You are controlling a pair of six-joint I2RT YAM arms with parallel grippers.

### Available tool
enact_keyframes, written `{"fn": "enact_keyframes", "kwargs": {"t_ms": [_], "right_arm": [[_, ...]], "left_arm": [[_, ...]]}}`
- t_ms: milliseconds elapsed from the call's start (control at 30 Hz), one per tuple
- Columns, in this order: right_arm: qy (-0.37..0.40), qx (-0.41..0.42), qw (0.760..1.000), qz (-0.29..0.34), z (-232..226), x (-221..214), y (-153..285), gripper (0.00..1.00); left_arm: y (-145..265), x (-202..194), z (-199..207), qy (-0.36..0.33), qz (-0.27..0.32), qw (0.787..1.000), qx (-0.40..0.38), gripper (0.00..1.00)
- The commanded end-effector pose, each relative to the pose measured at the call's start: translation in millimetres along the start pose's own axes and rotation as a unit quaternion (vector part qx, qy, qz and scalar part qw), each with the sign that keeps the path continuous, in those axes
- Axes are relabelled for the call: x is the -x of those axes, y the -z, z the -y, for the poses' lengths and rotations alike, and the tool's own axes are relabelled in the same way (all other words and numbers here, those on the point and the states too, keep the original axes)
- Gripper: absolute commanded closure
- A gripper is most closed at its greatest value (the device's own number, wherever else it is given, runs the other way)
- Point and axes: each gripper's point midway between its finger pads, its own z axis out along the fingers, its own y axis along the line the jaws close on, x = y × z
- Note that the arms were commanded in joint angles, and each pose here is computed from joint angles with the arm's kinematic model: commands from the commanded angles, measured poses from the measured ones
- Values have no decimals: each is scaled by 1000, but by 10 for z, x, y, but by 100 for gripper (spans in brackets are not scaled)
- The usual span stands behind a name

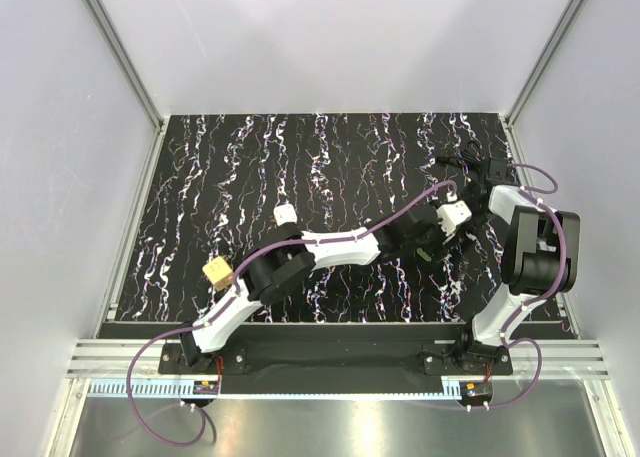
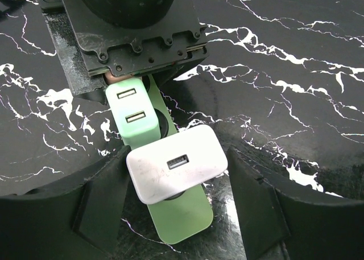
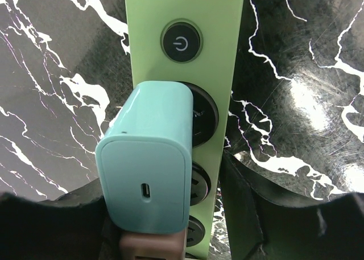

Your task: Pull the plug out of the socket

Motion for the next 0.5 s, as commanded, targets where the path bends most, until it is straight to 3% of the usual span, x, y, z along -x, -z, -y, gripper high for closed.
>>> {"fn": "enact_keyframes", "kwargs": {"t_ms": [0,167,267,400,467], "right_arm": [[13,-9,1000,-2,27,8,-87,47],[14,-9,1000,-4,20,15,-84,47],[17,-14,1000,-4,34,21,-81,48],[22,-22,999,-5,76,11,-101,65],[23,-26,999,-10,101,-22,-121,72]], "left_arm": [[-40,247,60,-8,28,1000,-12,28],[-80,202,79,-7,21,1000,-15,32],[-88,223,61,-6,26,1000,-10,41],[-61,325,52,-5,40,999,-5,68],[-41,379,78,-9,51,999,-6,76]]}}
